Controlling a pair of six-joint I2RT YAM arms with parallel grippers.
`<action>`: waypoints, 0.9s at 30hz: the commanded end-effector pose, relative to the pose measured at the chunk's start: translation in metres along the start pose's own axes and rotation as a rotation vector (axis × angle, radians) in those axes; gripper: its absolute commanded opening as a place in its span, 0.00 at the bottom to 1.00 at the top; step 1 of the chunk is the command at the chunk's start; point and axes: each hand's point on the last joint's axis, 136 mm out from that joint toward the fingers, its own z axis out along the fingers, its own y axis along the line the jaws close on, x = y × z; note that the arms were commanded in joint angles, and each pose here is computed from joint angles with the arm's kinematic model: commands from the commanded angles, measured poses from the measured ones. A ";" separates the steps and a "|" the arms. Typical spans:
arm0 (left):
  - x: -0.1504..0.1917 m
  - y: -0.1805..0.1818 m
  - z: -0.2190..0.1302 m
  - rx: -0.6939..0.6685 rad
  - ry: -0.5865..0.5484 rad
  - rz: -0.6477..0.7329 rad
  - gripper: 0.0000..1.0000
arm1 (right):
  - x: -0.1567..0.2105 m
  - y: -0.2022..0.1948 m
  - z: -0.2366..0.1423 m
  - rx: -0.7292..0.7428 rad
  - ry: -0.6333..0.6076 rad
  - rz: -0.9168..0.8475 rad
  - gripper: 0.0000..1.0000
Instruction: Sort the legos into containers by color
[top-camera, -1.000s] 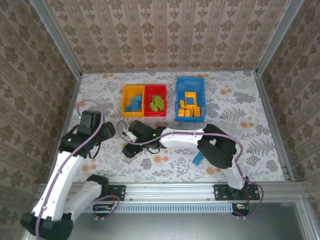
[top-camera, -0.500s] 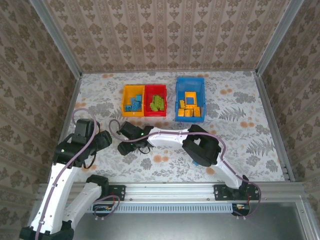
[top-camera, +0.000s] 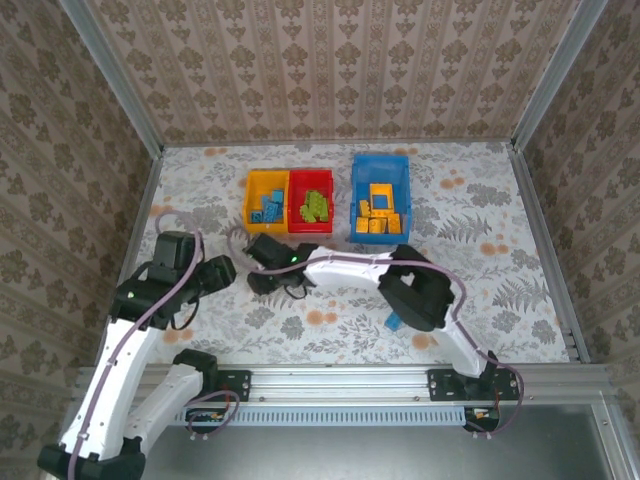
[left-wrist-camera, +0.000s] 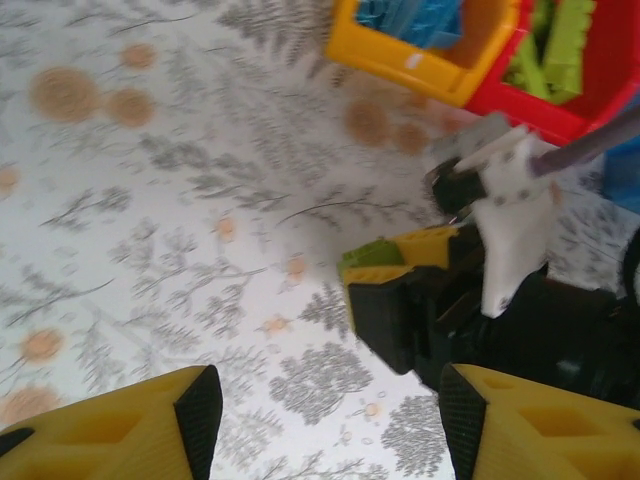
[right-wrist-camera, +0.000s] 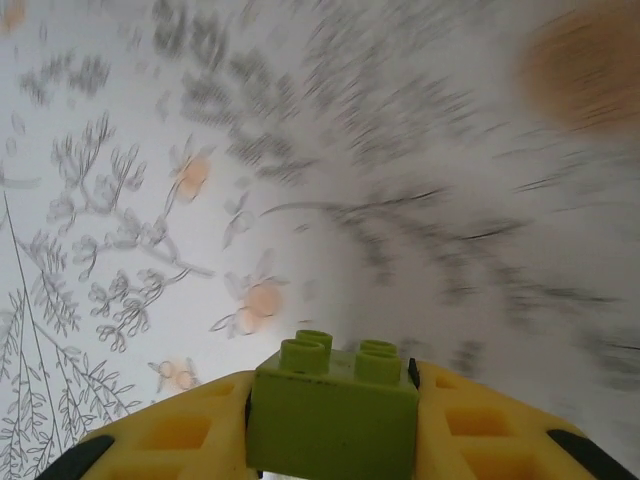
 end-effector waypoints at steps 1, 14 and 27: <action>-0.026 -0.048 0.002 0.144 -0.062 0.118 0.63 | -0.056 -0.054 -0.060 0.088 -0.151 0.082 0.34; -0.063 -0.148 0.051 0.252 -0.076 0.328 0.65 | -0.130 -0.186 -0.047 0.167 -0.178 0.331 0.34; -0.055 -0.136 0.051 0.222 -0.067 0.312 0.66 | -0.147 -0.204 -0.020 0.177 -0.119 0.361 0.55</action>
